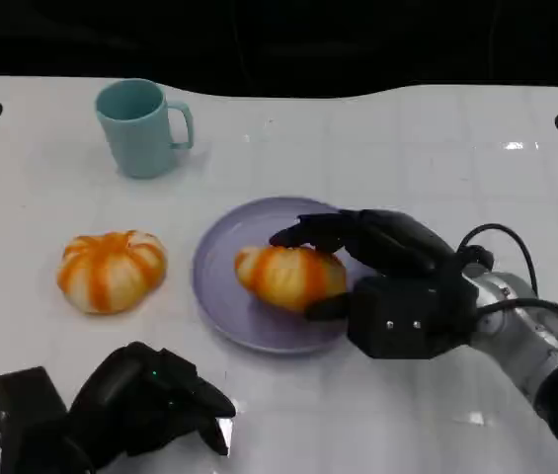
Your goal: Grasp the bread from the table and place it into the plate.
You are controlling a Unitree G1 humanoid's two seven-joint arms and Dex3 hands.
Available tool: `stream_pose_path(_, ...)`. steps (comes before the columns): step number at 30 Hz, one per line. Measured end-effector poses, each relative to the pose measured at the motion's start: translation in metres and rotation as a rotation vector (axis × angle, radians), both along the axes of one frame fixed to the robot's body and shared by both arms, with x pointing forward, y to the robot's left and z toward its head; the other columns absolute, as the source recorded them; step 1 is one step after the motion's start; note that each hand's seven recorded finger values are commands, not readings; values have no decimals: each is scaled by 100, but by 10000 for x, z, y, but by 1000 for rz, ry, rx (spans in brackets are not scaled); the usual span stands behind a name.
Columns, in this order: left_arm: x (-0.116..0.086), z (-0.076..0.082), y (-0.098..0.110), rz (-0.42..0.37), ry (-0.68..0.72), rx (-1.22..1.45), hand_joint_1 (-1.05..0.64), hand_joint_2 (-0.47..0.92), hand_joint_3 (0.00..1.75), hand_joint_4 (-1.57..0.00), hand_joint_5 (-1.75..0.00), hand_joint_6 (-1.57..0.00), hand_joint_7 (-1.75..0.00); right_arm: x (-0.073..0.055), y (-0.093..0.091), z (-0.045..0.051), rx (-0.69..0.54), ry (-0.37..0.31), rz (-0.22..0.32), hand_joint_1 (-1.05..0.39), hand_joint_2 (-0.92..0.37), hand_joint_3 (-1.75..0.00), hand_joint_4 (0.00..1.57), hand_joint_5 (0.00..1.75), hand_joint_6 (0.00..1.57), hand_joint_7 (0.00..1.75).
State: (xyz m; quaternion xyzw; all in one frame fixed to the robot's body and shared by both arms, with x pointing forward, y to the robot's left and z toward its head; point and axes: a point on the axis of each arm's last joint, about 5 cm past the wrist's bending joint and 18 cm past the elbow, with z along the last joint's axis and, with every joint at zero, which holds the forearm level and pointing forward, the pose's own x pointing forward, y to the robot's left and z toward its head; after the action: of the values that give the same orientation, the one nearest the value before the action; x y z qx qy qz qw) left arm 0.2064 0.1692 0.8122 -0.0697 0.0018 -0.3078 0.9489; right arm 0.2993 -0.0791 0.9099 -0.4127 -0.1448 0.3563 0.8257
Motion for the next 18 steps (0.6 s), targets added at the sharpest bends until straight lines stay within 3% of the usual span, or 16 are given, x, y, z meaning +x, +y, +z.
stream_pose_path(10,0,0,-3,-1,0,1,-105,85,1,-126,-90,-157,-3,15,-48,147,-61,-17,25,-94,-92,-36,0,38,7,1)
stream_pose_path(15,0,0,-4,-1,0,0,-105,85,0,-126,-90,-157,-3,-40,-83,124,-51,-12,26,-93,-92,-35,4,41,11,3)
stream_pose_path(18,1,0,-5,-1,0,0,-105,85,0,-126,-90,-157,-3,-83,-128,94,-22,-8,21,-86,-92,-34,15,48,22,8)
